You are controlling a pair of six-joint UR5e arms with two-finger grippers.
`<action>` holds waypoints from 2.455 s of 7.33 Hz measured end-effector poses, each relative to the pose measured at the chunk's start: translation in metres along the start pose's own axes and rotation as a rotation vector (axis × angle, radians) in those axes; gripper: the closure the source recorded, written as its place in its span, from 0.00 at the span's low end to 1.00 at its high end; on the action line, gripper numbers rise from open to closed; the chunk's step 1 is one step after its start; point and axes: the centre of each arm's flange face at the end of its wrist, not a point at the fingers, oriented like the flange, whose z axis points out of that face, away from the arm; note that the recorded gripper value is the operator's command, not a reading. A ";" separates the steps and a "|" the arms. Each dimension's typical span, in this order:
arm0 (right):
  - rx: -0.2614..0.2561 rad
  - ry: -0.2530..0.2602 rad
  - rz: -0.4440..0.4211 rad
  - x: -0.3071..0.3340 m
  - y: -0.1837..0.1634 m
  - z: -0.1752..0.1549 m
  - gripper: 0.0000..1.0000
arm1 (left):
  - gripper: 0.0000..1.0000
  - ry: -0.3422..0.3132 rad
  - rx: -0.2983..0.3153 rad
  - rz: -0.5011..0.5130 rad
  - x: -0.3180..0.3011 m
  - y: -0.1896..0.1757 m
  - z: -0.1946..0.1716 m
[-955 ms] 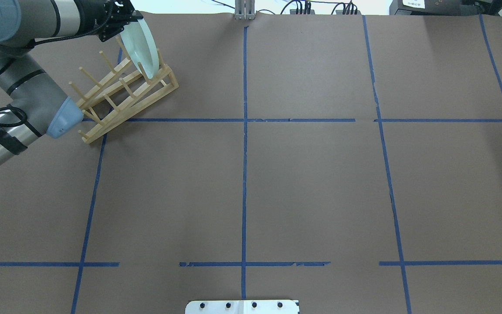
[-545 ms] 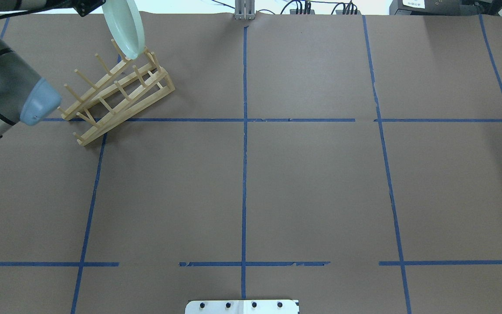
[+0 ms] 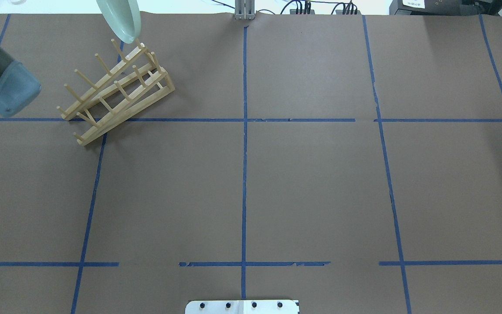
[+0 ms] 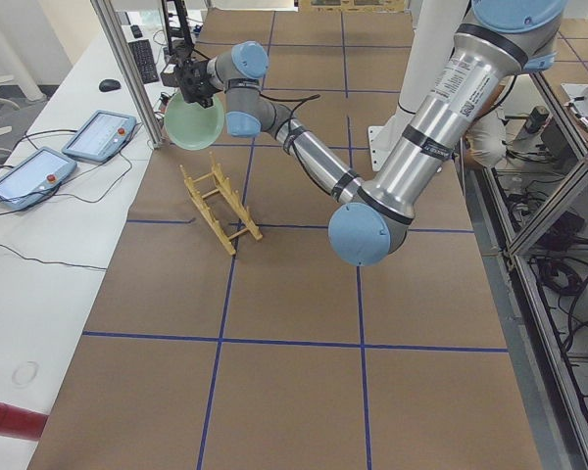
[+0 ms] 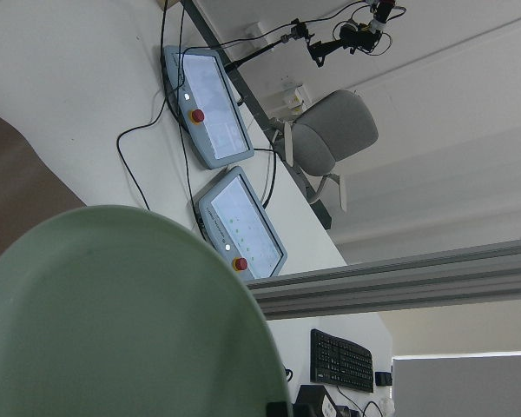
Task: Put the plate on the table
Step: 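Carry the plate toward the robot and lower it flat onto the table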
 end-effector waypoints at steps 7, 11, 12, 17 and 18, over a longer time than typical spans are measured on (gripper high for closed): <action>-0.001 0.000 0.001 0.000 0.000 0.000 0.00 | 1.00 -0.945 -0.126 0.040 -0.114 0.278 0.136; 0.000 0.000 0.000 0.000 0.000 0.000 0.00 | 0.95 -1.155 -0.137 0.199 -0.157 0.326 0.189; 0.000 0.000 0.000 0.000 0.000 0.000 0.00 | 0.30 -1.173 -0.118 0.287 -0.157 0.321 0.190; 0.000 0.000 0.000 0.000 0.000 0.000 0.00 | 0.00 -1.113 -0.115 0.460 -0.142 0.292 0.180; 0.000 0.000 0.000 0.000 0.000 0.000 0.00 | 0.00 -1.051 -0.138 0.505 -0.130 0.252 0.159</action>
